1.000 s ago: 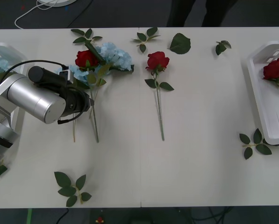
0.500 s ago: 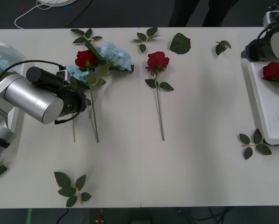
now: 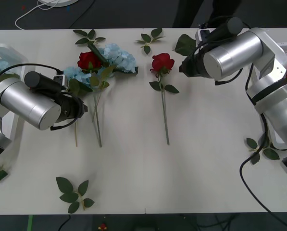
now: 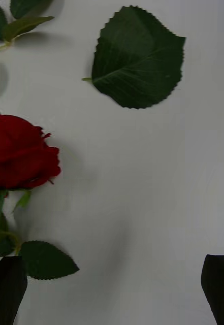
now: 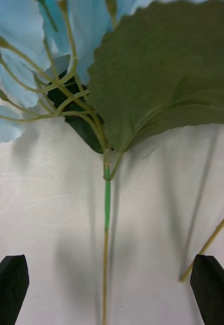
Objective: Place the red flowers into the right box and the blue flowers into the left box. If a person shows an open palm, hand one flower to the person first, then continue sorting.
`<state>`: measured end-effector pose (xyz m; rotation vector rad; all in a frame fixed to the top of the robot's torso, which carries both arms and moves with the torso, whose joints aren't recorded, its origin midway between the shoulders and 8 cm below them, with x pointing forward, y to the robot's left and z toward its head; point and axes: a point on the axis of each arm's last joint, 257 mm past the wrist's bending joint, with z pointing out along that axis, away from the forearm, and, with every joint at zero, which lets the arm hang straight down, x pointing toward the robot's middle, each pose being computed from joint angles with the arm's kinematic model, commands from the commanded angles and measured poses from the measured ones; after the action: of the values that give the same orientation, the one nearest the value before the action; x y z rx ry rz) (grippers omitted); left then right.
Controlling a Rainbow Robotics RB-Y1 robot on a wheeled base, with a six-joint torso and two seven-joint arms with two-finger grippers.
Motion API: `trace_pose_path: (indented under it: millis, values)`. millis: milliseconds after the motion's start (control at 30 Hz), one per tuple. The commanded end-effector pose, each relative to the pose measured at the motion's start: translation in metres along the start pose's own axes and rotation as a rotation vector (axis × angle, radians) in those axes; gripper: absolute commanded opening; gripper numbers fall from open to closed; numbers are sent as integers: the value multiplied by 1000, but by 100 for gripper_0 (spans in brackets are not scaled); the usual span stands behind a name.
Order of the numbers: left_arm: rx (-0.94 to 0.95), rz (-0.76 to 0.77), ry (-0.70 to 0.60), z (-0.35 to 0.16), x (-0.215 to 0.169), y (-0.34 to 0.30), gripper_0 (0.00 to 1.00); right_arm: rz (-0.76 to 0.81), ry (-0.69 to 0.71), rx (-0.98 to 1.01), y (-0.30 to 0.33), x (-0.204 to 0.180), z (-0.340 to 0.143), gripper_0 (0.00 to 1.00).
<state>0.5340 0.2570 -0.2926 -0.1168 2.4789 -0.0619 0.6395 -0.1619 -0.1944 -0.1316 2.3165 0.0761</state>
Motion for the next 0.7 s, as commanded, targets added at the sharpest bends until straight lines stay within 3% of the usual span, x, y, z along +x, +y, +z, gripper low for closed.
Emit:
trace_pose_path:
  millis: [33,700]
  values:
    - [-69,67,20,7,3,29,92,3,-37,-45,55,-7,0,100]
    - [-19,53,-6,26,-6,7,92,7,-66,-70,124,23,45,100]
